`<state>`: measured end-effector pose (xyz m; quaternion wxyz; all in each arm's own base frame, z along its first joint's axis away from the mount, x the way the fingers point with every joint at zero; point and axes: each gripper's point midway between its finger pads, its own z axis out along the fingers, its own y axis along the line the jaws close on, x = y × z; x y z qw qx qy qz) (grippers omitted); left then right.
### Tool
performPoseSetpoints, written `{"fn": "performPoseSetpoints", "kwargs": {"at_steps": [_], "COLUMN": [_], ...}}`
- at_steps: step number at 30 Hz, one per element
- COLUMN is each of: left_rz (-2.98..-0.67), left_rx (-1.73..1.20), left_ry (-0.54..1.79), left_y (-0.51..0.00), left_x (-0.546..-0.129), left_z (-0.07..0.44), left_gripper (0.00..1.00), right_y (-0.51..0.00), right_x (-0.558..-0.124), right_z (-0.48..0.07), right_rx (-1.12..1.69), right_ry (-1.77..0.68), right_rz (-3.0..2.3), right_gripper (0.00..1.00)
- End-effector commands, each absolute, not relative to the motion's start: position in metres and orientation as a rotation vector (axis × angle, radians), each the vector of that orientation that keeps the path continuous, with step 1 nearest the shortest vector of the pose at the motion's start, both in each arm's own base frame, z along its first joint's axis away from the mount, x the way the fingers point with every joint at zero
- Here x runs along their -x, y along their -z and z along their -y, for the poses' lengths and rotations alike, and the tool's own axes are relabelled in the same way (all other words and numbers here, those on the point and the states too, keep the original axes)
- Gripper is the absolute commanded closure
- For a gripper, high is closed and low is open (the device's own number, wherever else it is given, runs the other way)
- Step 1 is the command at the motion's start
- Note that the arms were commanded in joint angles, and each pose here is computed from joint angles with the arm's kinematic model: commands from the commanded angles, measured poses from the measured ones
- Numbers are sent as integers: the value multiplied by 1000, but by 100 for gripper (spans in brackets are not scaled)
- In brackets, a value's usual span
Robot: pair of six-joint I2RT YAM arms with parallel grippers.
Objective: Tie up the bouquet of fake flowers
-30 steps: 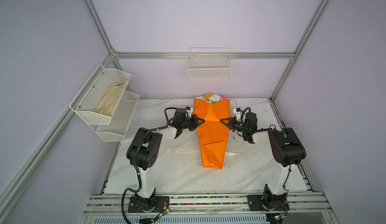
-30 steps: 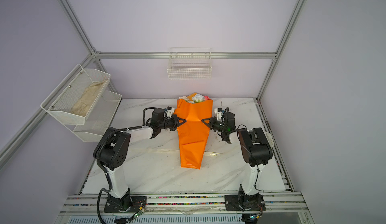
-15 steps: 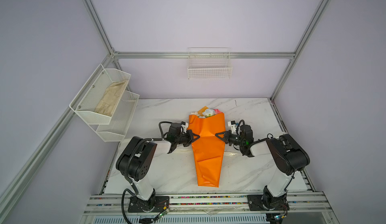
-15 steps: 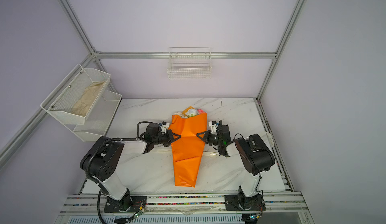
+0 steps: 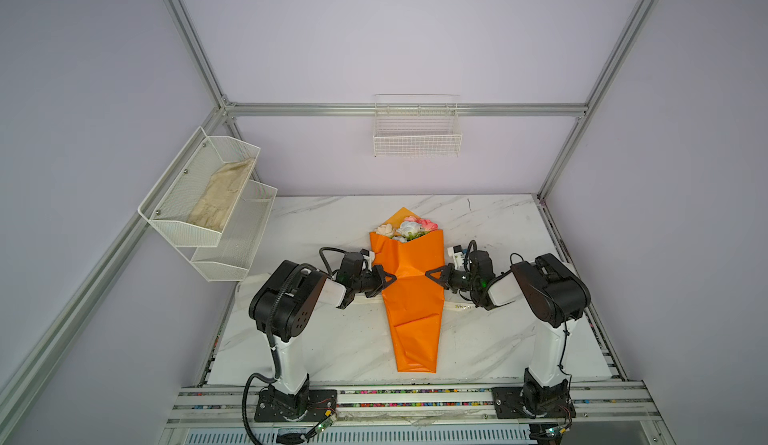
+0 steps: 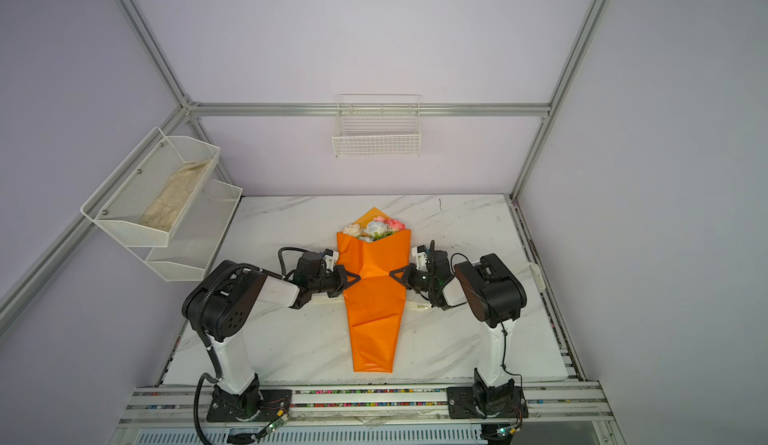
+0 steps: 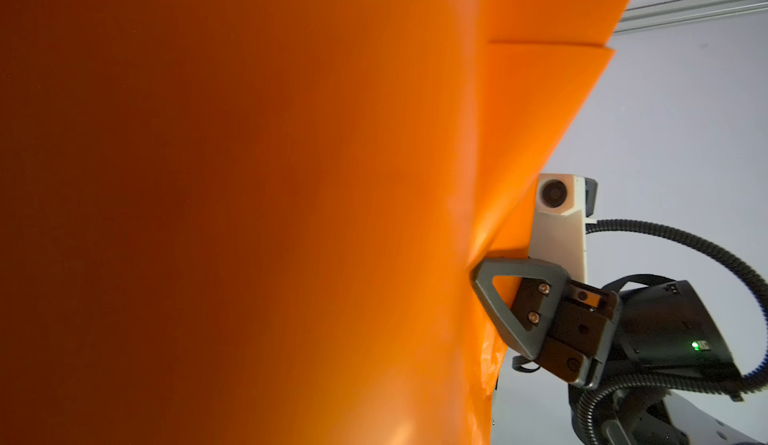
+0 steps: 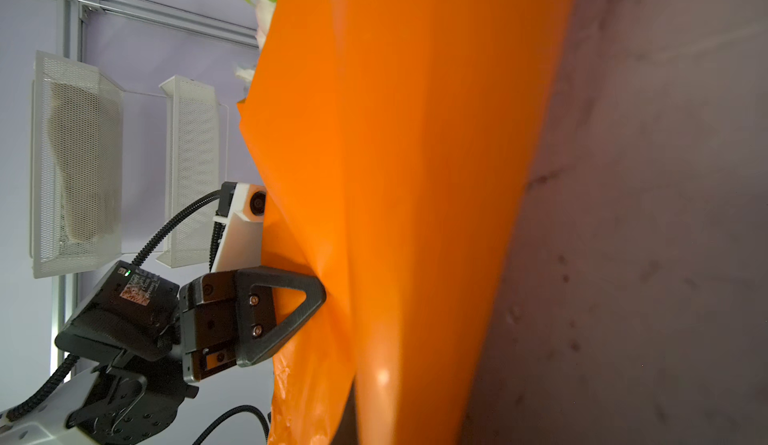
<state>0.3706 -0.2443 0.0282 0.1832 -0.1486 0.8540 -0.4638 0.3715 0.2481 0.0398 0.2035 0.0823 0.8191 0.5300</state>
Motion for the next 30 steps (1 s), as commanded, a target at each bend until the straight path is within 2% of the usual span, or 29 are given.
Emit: {"fn": "performPoseSetpoints", "kwargs": {"at_steps": [1, 6, 14, 22, 30], "left_rz": [-2351, -2354, -2313, -2356, -2405], "left_rx": [425, 432, 383, 335, 355], "left_ry": [1233, 1253, 1299, 1294, 1238], "left_y": [-33, -28, -58, -79, -63], "left_x": [-402, -419, -437, -403, -375], "left_z": [239, 247, 260, 251, 236], "left_gripper": [100, 100, 100, 100, 100], "right_y": [-35, -27, -59, -103, -89], "right_x": [-403, -418, -433, -408, -375], "right_z": [-228, -217, -207, -209, -218], "right_rx": [-287, -303, -260, -229, -263], "right_ry": [-1371, -1365, -1383, -1402, -1405], "right_rz": [-2252, -2260, -2218, -2191, -2223], "right_gripper": [95, 95, 97, 96, 96]}}
